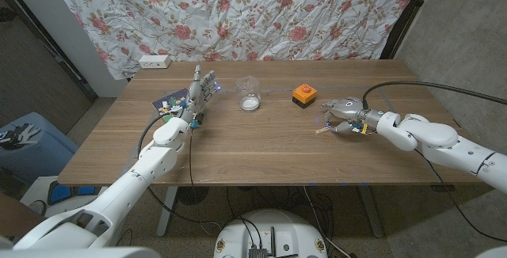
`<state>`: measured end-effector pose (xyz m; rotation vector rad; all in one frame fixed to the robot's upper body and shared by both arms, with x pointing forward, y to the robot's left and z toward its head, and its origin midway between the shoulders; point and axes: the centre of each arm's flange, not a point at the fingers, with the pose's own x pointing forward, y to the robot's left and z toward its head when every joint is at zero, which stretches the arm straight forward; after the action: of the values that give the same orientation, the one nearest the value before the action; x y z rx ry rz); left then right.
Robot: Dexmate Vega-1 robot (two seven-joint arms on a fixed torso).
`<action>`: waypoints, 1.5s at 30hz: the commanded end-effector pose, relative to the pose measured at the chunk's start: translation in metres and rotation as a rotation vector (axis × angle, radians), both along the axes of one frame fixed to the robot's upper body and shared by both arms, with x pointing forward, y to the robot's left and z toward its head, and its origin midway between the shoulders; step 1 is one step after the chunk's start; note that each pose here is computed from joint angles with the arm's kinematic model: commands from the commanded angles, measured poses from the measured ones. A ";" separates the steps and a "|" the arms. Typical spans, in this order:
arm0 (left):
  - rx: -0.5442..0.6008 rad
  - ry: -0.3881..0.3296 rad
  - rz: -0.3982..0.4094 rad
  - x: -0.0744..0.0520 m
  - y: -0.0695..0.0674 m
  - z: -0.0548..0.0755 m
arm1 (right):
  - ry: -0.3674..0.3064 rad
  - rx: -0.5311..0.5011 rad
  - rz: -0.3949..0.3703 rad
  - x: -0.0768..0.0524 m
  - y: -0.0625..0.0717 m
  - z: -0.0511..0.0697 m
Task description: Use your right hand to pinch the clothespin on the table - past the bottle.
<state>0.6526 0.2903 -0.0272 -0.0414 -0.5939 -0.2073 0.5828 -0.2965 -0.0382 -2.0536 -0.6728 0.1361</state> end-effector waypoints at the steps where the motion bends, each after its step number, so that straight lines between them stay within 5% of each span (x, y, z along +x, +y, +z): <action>1: 0.000 0.001 0.000 0.000 0.000 0.000 | -0.021 0.000 0.013 0.001 0.001 -0.001; 45: 0.001 0.001 -0.001 0.000 0.000 0.000 | -0.041 0.022 0.000 -0.012 -0.005 0.013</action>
<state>0.6527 0.2903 -0.0274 -0.0413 -0.5929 -0.2072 0.5766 -0.2994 -0.0312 -2.0554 -0.6912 0.1071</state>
